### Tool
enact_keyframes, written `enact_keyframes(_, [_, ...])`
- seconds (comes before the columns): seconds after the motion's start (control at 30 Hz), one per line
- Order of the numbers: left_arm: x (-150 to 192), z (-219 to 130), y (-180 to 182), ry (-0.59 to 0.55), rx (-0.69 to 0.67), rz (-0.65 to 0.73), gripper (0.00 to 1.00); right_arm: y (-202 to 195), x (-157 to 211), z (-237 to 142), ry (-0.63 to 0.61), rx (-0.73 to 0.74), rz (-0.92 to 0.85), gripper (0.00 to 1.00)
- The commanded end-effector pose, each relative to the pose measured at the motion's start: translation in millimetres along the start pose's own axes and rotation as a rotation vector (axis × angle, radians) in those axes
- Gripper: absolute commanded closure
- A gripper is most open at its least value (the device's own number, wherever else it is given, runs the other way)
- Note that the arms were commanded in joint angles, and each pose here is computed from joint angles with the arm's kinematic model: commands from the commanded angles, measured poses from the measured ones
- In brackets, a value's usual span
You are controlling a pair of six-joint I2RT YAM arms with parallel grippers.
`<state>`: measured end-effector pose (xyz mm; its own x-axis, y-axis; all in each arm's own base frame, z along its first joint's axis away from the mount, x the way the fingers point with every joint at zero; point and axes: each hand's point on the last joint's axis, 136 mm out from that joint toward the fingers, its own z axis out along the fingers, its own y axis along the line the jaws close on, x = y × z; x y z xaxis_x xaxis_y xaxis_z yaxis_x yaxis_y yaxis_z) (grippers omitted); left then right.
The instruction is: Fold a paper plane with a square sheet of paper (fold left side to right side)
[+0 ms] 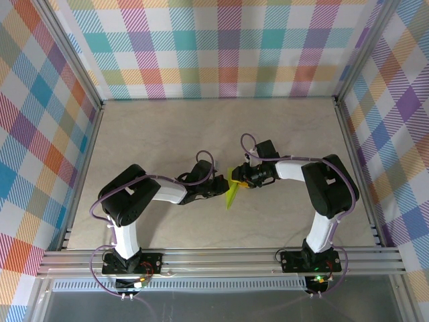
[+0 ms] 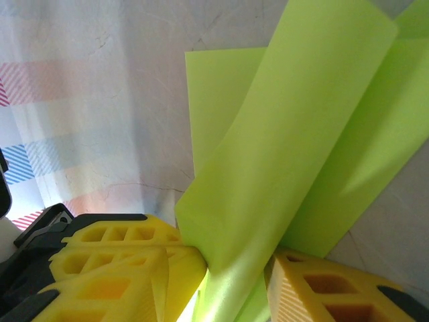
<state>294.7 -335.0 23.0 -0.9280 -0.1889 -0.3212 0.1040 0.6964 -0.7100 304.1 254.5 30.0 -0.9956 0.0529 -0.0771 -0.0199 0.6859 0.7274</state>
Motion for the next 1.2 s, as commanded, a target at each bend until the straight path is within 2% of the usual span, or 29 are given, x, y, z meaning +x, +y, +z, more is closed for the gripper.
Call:
enact_keyframes(0.0, [34.5, 4.7, 41.1, 0.097, -0.152, -0.039, 1.00, 1.8, 3.0, -1.6, -0.012, 0.005, -0.001, 0.57])
enact_keyframes(0.83, [33.6, 1.5, 45.4, 0.079, -0.169, -0.041, 1.00, 1.7, 5.3, -9.8, -0.009, 0.037, -0.016, 0.57])
enact_keyframes(1.17, [26.5, 3.5, 23.3, 0.062, -0.068, -0.001, 1.00, -6.8, 8.8, -2.5, 0.015, 0.048, 0.005, 0.57])
